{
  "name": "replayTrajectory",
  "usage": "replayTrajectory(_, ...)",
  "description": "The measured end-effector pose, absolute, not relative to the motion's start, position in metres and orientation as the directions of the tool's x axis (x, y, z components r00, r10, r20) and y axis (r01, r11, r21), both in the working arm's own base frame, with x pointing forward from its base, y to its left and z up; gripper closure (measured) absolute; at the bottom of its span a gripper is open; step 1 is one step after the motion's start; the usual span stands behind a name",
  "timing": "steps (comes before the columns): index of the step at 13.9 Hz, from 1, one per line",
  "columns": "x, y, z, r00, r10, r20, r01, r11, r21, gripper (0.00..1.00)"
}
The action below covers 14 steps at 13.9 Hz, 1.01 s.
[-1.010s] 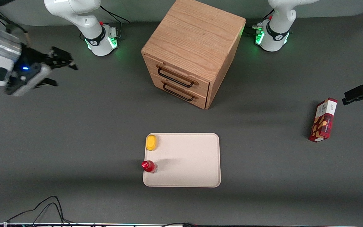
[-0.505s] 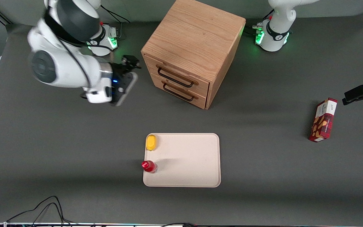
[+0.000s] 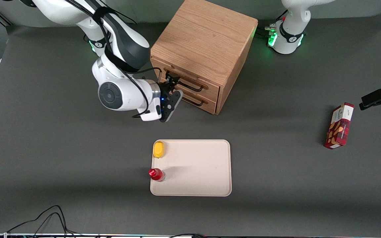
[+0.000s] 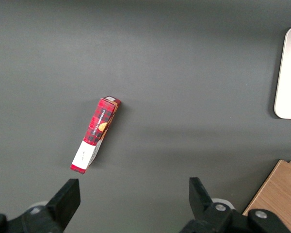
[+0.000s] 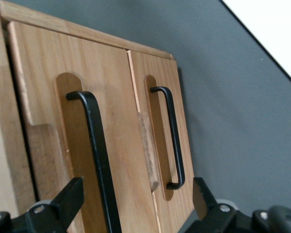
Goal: Open upper drawer
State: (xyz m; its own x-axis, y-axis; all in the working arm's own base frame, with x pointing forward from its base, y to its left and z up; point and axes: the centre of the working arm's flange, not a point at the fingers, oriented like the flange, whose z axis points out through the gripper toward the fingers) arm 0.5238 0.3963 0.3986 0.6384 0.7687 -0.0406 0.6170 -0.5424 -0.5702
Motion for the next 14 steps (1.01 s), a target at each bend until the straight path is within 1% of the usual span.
replayTrajectory(5, 0.510, 0.410, 0.382, 0.614, 0.787, -0.059, 0.617, -0.525, -0.586, 0.00)
replayTrajectory(8, 0.508, 0.409, 0.368, 0.613, 0.787, -0.064, 0.631, -0.537, -0.560, 0.00)
replayTrajectory(10, 0.508, 0.409, 0.361, 0.611, 0.788, -0.070, 0.631, -0.539, -0.558, 0.00)
replayTrajectory(12, 0.516, 0.404, 0.356, 0.609, 0.790, -0.069, 0.649, -0.546, -0.529, 0.00)
replayTrajectory(14, 0.534, 0.394, 0.356, 0.628, 0.777, -0.053, 0.653, -0.563, -0.506, 0.00)
